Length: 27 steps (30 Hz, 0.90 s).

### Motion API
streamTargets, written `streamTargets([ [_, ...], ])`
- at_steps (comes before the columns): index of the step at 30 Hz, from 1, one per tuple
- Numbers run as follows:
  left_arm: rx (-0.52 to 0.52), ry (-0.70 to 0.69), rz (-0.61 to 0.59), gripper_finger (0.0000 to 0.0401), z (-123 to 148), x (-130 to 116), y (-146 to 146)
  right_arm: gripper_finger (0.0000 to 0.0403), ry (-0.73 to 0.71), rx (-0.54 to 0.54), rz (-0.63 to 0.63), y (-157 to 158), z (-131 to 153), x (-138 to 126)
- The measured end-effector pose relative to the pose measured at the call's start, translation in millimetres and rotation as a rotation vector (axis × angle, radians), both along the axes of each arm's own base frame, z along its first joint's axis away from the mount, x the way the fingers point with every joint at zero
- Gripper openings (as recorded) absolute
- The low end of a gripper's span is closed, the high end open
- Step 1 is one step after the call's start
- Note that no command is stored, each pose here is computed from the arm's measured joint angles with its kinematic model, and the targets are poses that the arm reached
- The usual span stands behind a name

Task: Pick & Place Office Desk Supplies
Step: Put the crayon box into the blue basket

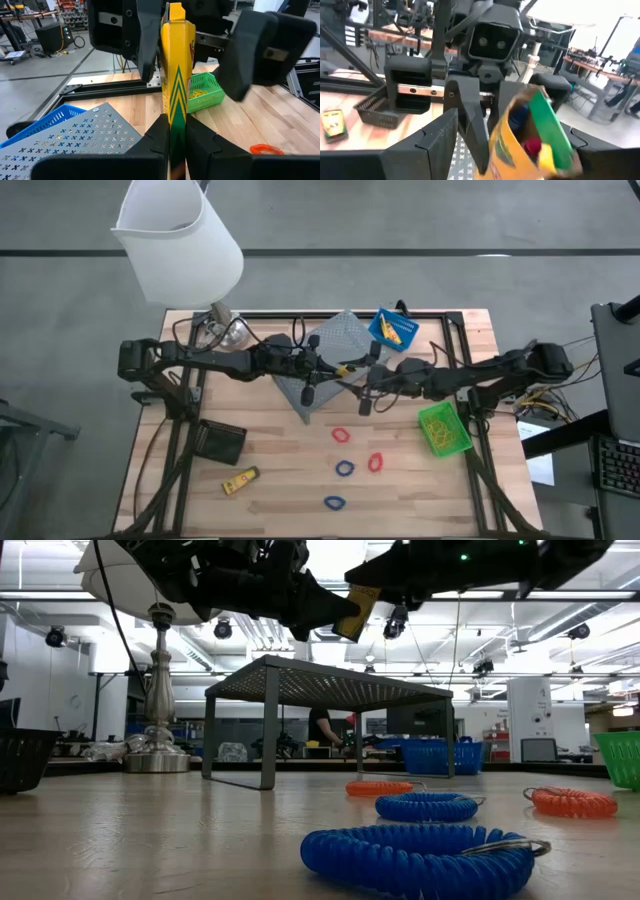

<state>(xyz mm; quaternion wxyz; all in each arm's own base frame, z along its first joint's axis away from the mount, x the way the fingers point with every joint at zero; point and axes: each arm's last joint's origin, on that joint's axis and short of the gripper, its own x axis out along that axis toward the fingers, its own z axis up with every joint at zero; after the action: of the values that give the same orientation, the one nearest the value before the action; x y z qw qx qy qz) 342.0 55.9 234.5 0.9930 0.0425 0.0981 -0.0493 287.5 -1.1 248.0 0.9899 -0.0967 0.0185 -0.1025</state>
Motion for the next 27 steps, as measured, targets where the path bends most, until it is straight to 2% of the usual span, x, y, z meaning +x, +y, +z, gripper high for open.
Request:
streamTargets([
  [5, -0.001, 0.008, 0.001, 0.0038, -1, 0, 0, 0.0221, 0.003, -0.017, -0.002, 0, 4, 8],
  [10, -0.003, 0.019, 0.0, 0.0038, -2, 0, 0, 0.0207, 0.016, 0.006, -0.012, 0, 8, 3],
  [18, 0.019, 0.02, -0.005, 0.0038, -2, 0, 0, 0.0172, 0.08, 0.055, -0.015, 0, 10, -6],
  [27, 0.023, 0.017, -0.006, 0.0038, -2, 0, 0, 0.0125, 0.081, 0.054, -0.015, -1, 11, -7],
])
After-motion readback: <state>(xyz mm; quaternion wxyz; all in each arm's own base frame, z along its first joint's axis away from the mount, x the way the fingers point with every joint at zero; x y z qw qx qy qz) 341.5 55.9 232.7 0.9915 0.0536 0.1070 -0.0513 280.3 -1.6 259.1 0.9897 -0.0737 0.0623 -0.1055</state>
